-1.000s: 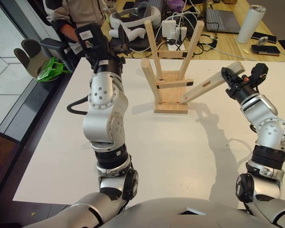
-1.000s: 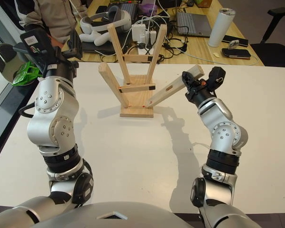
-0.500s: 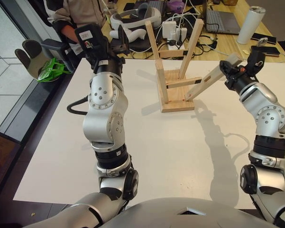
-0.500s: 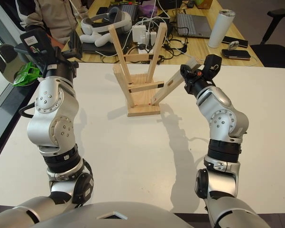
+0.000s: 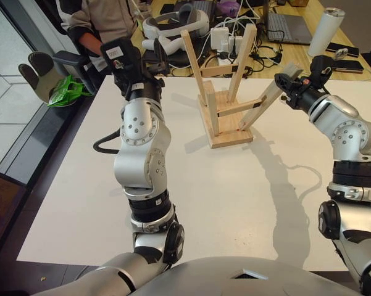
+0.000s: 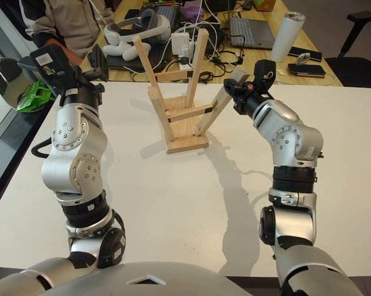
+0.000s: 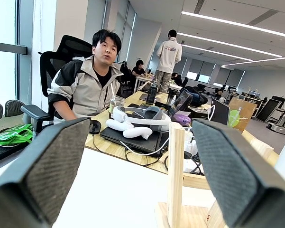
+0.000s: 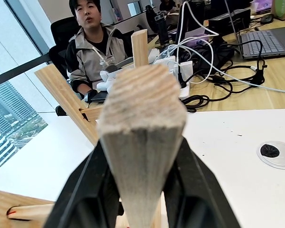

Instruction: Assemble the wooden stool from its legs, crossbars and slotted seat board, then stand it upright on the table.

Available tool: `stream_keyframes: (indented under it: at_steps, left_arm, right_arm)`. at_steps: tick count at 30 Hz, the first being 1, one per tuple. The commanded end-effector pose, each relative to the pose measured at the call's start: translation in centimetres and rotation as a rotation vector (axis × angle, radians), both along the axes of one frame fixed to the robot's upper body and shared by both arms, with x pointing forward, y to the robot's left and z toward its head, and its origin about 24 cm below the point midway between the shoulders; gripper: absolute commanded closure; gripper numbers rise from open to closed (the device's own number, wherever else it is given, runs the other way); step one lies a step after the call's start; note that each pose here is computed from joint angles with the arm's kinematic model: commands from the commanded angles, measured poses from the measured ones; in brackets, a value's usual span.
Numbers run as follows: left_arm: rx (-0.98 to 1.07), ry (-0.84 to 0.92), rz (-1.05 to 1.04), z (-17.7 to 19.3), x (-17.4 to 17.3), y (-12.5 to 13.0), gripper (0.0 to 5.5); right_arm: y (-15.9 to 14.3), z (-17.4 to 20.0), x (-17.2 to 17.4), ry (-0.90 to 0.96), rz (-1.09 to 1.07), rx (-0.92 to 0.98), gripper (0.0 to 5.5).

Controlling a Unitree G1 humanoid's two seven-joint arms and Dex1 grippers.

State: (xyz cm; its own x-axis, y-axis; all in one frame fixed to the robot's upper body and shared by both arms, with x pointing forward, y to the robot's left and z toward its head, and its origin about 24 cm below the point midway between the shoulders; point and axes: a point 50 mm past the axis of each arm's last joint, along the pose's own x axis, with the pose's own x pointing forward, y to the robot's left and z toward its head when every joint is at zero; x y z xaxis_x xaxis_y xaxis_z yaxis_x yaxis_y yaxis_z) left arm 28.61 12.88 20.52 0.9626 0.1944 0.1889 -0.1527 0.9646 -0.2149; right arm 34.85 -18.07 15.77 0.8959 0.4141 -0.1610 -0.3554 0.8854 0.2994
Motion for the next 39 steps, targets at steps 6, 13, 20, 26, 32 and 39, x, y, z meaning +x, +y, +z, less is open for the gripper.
stream_keyframes:
  at_steps: [6, 13, 20, 26, 32, 39]
  left_arm:
    - [-0.026, -0.006, 0.045, -0.4, -0.4, 0.1, 1.6]
    - [-0.027, -0.005, 0.044, -0.4, -0.4, 0.2, 1.6]
    - [-0.016, -0.005, 0.03, -0.3, -0.2, 0.2, 1.6]
    - [-0.011, -0.005, 0.023, -0.2, -0.1, 0.1, 1.6]
    - [-0.009, -0.004, 0.021, -0.2, -0.1, 0.1, 1.6]
    - [-0.007, -0.004, 0.011, -0.2, 0.0, 0.0, 1.6]
  right_arm:
    - [1.1, -1.4, 0.4, 0.067, 0.135, -0.092, 4.51]
    - [1.5, -1.5, -0.2, 0.029, 0.173, -0.101, 4.51]
    - [1.9, -1.9, -1.0, 0.002, 0.203, -0.101, 4.51]
    - [2.1, -2.0, -0.8, 0.004, 0.196, -0.105, 4.51]
    - [2.7, -2.0, -0.6, -0.008, 0.216, -0.134, 4.51]
    - [3.8, -2.2, -0.2, -0.024, 0.228, -0.149, 4.51]
